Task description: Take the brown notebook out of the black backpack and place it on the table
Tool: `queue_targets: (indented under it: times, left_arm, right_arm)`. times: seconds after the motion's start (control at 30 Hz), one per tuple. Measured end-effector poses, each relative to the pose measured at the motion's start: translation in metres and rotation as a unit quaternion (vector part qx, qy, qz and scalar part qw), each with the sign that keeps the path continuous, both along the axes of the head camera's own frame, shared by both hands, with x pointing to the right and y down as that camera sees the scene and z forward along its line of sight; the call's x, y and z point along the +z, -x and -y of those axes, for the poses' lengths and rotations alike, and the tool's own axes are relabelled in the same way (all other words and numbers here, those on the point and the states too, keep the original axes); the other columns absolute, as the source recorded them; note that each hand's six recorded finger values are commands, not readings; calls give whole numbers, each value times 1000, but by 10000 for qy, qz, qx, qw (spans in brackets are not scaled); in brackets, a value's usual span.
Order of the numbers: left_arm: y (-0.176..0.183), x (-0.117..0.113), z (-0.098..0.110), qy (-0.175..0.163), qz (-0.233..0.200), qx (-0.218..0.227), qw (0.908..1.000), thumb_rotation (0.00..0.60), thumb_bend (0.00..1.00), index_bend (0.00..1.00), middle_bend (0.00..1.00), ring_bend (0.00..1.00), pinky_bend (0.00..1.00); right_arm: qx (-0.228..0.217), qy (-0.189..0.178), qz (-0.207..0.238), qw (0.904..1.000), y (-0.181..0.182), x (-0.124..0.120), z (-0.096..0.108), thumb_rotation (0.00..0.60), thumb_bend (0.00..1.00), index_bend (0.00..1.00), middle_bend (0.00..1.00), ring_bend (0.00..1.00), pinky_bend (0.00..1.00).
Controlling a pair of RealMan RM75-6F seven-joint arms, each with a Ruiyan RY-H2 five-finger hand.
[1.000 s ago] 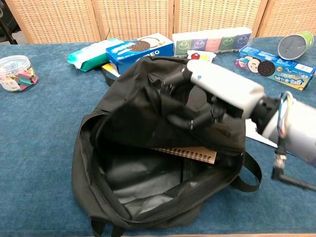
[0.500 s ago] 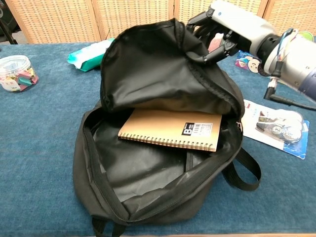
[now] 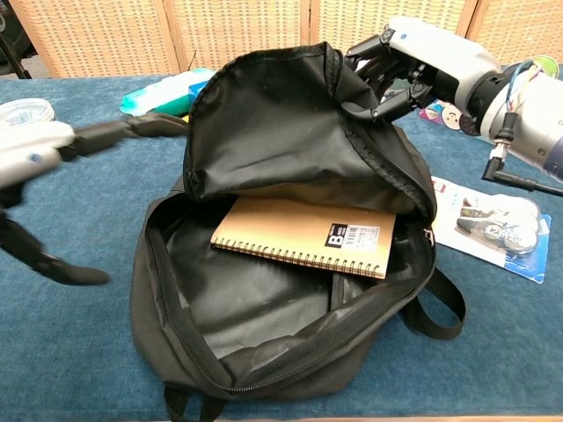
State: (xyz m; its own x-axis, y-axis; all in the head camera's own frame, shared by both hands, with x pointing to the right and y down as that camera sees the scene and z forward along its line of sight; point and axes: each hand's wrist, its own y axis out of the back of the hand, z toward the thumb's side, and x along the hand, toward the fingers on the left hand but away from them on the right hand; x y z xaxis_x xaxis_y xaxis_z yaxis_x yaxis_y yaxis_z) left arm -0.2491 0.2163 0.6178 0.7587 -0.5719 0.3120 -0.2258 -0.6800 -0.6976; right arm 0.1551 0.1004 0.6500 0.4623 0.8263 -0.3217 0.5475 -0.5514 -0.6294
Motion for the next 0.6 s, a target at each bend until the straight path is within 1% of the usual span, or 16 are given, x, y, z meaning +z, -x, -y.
queue_targets:
  times: [0.1, 0.23, 0.4, 0.6]
  left_arm:
    - [-18, 9, -3, 55, -140, 108, 9998, 600, 60, 78, 0, 22, 100]
    - [-37, 23, -8, 100, -278, 174, 9994, 600, 83, 138, 0, 82, 151]
    - [-53, 38, -15, 170, -337, 209, 9991, 600, 86, 153, 0, 88, 168]
    - [-69, 54, -15, 241, -294, 171, 9991, 600, 117, 173, 0, 88, 168]
  right_arm:
    - [124, 169, 40, 9998, -2, 1, 2, 600, 543, 671, 697, 552, 427]
    - [259, 346, 88, 9990, -5, 1, 4, 600, 541, 671, 697, 552, 427]
    - [417, 498, 207, 9977, -8, -2, 9, 600, 542, 673, 700, 552, 427]
    - [467, 585, 326, 9967, -13, -6, 11, 600, 542, 676, 703, 552, 427]
